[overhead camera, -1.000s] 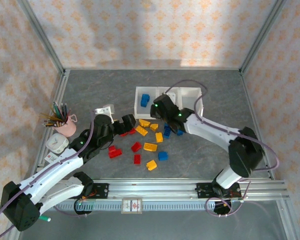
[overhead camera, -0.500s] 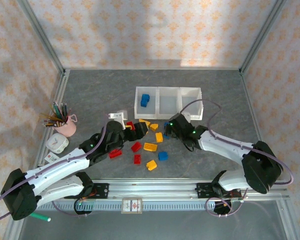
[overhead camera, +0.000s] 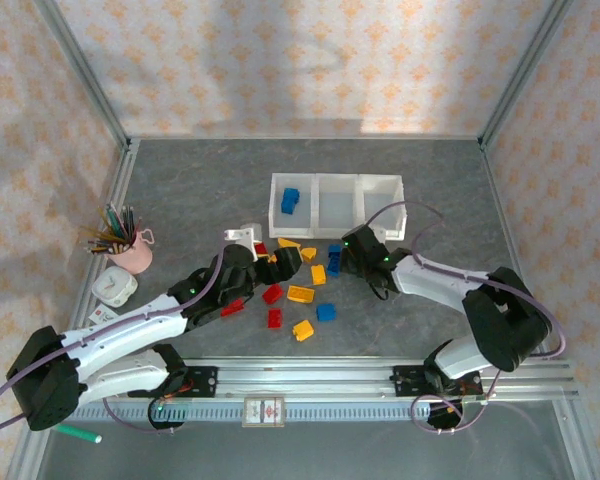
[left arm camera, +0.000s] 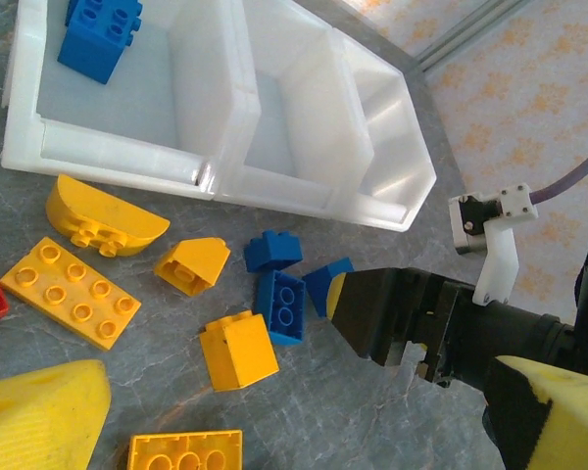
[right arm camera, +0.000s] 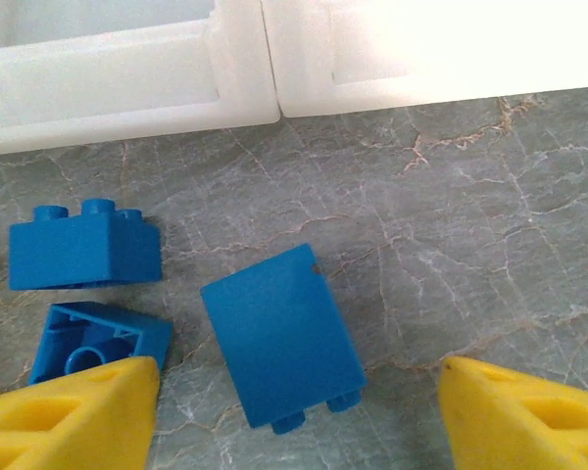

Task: Sort the legos into containers by color
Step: Pick up the lego from the center of the table.

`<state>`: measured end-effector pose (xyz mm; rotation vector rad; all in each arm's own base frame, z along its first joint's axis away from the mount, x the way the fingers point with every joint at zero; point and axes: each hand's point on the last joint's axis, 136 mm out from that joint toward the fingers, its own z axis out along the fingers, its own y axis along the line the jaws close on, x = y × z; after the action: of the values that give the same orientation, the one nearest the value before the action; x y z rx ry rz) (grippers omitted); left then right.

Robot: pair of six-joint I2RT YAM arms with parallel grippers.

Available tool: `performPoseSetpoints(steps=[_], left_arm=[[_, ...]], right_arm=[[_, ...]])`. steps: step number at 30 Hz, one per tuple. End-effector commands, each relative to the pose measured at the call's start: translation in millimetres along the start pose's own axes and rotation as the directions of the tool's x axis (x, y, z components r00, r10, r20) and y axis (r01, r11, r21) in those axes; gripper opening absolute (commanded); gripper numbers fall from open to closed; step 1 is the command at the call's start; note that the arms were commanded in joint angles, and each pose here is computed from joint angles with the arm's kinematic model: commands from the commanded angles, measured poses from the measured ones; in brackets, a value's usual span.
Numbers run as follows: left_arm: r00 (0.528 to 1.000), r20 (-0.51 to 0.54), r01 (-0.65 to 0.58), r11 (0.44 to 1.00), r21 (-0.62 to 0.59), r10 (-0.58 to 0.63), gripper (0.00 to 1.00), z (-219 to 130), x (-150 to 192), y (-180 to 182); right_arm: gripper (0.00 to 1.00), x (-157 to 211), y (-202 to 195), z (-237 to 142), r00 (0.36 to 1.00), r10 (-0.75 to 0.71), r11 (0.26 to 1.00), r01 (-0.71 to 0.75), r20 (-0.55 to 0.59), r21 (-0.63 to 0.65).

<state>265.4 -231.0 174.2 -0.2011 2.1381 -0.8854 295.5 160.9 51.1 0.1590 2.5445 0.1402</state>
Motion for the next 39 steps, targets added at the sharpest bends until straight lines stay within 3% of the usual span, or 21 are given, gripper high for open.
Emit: performPoseSetpoints(steps=[1,11,23,31,39], left_arm=[[0.999,0.041,0.006,1.000,0.022,-0.007,0.99,0,-10,-10],[0.999,0.038,-0.005,1.000,0.007,0.005,0.99,0,-9,-7],[0.999,0.042,-0.018,1.000,0.003,0.018,0.99,0,-11,-7],[0.996,0.076,-0.034,0.999,-0.008,0.034,0.99,-10,-20,-8],[0.988,0.135,-0.061,0.996,-0.072,0.070,0.99,-25,-40,3]], right_arm=[[0.72,-4,-2,7,1.000,0.000,1.000,0.000,0.020,0.010],[0.59,-5,-10,29,1.000,0.018,0.999,-0.018,-0.004,0.044],[0.32,-6,-8,30,1.000,-0.019,0.999,0.020,-0.015,0.044],[0.21,-15,-1,5,0.999,-0.038,0.999,0.038,0.001,0.035],[0.21,-47,49,-39,0.994,-0.072,0.996,0.076,0.078,-0.049]])
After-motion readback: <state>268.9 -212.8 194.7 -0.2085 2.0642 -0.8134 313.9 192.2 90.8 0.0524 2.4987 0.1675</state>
